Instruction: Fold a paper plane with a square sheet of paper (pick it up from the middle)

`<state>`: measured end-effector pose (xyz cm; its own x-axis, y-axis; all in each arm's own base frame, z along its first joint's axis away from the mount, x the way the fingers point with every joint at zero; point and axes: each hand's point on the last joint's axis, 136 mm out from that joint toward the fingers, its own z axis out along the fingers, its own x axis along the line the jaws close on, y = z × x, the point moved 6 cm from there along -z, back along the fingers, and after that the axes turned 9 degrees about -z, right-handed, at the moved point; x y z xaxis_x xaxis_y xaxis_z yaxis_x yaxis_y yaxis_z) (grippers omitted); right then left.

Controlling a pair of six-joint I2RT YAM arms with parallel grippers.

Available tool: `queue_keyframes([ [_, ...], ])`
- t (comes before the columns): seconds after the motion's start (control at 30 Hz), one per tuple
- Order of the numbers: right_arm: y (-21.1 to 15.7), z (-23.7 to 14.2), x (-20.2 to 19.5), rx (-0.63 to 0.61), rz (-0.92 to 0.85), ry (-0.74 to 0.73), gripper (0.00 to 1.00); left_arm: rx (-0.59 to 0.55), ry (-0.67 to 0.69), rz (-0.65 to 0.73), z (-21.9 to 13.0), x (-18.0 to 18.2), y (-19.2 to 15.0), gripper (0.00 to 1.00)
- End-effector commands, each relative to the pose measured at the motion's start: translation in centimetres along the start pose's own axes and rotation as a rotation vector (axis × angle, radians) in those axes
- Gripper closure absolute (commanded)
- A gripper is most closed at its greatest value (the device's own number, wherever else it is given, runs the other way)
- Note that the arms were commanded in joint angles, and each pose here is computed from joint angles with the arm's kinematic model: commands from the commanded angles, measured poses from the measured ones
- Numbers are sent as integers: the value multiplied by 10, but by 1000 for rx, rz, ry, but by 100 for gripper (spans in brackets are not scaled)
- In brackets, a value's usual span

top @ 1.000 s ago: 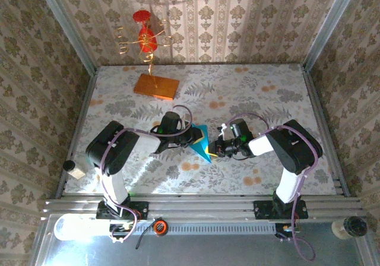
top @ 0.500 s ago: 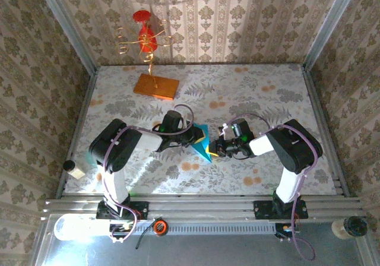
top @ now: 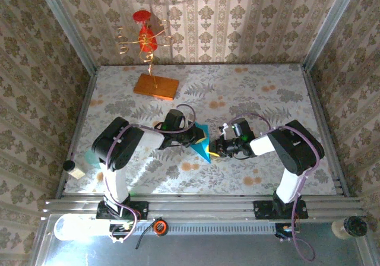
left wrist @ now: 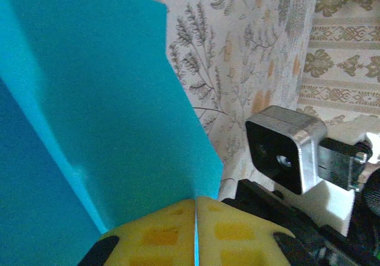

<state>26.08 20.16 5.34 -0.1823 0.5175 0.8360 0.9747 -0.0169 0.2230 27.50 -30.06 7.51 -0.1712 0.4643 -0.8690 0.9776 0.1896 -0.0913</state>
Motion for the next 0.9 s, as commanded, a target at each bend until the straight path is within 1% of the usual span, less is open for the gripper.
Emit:
queue_keyframes([
  [0.0,-14,-7,-13,33,63,-76,80,26,7,28,5,-2,-1,89],
  [0.27,-20,-10,-8,67,52,-81,76,26,8,27,5,-5,0,89],
  [0.4,-20,-12,-2,73,15,-112,74,24,16,22,5,-3,0,90],
  [0.87,-21,-2,12,132,-84,-162,72,19,37,11,4,1,0,90],
])
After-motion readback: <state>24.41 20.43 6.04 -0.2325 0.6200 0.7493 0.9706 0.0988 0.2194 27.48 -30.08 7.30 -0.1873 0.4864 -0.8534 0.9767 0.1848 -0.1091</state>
